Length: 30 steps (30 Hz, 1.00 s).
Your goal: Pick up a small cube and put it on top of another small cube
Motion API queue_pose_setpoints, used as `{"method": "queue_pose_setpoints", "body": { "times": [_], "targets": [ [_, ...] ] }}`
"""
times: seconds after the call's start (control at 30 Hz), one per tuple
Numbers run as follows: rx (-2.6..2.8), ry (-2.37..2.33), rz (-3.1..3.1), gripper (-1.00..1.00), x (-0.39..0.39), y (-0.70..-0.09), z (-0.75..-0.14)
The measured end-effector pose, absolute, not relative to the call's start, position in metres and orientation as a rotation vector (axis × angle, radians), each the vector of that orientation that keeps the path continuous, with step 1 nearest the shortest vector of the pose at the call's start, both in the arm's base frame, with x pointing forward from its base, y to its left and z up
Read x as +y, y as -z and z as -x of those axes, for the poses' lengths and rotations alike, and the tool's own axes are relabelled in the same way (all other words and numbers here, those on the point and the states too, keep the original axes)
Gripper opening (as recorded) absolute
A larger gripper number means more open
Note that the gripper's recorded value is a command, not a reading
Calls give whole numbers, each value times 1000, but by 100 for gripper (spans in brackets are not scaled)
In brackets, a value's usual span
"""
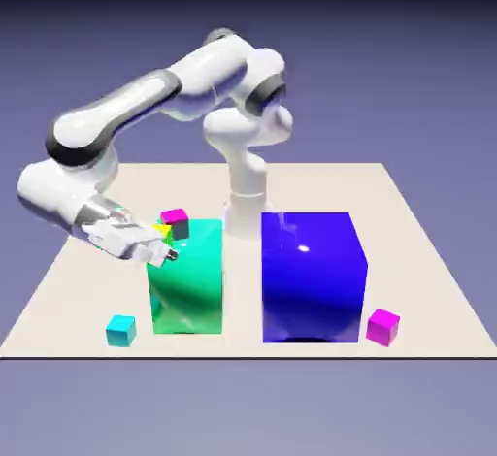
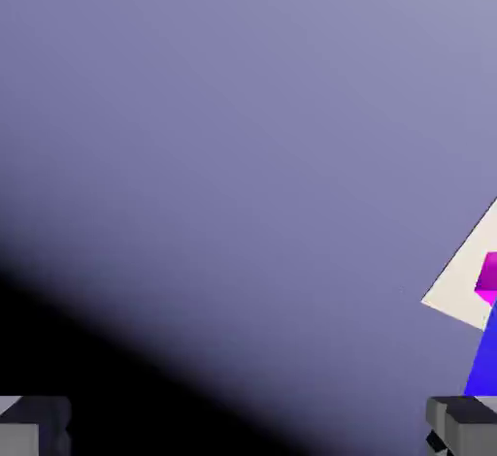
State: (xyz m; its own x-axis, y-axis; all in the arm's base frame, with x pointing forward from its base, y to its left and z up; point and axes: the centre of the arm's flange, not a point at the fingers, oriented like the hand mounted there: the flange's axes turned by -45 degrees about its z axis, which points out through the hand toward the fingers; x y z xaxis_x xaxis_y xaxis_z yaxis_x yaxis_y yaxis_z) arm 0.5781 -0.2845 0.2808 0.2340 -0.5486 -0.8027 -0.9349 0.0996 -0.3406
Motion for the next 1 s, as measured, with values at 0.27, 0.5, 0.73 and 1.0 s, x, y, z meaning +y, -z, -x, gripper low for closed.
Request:
{"method": "queue_pose_setpoints", "body": {
  "times": [0.27, 0.5, 0.73, 1.0],
  "targets": [
    [1850, -685, 1578, 0, -393, -147, -479],
    [1850, -684, 1577, -100, -393, -147, -478],
    [1713, -824, 1649, -100, -408, -186, -420],
    [1438, -976, 1872, -100, -352, -267, -439]
  ]
}}
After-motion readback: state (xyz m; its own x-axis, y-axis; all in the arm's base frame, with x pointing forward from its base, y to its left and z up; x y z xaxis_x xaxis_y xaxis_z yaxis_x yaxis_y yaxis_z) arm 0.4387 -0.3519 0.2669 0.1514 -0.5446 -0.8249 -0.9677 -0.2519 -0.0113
